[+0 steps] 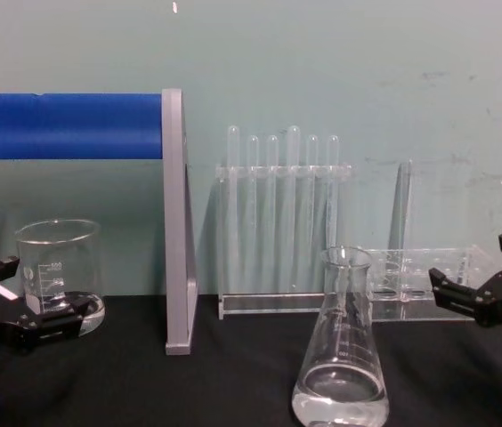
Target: Grasp the erlenmeyer flask with one hand, shake it three times, then place it back.
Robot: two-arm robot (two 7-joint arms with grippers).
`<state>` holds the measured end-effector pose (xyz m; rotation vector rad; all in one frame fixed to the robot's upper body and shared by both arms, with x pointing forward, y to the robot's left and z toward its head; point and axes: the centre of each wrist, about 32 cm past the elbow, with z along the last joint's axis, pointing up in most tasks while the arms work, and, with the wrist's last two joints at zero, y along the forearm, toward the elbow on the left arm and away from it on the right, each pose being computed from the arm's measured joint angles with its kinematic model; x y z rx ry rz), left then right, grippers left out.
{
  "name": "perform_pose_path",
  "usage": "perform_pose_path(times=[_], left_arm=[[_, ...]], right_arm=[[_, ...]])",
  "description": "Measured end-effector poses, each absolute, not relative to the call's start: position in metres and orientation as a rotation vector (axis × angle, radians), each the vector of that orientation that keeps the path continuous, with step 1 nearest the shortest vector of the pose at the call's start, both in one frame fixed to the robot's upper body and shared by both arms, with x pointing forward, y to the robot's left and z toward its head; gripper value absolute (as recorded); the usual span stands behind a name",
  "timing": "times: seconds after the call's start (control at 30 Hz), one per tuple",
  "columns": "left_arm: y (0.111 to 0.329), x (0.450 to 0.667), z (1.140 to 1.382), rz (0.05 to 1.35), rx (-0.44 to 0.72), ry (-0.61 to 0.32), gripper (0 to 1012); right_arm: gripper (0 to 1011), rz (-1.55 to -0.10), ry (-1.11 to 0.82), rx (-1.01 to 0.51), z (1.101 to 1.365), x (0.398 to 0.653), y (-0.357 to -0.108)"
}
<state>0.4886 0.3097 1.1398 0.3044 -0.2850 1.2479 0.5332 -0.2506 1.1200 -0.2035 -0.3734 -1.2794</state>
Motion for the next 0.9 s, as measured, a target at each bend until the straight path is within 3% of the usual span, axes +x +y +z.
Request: perform_pose_path(times=[0.9], left_arm=[[0.3097,0.4886,1.1398,1.248,0.304,-0.285,1001]], right_arm=[[1000,-1.279,-0.376,-0.204,1.1202,0.5332,-0.2505]])
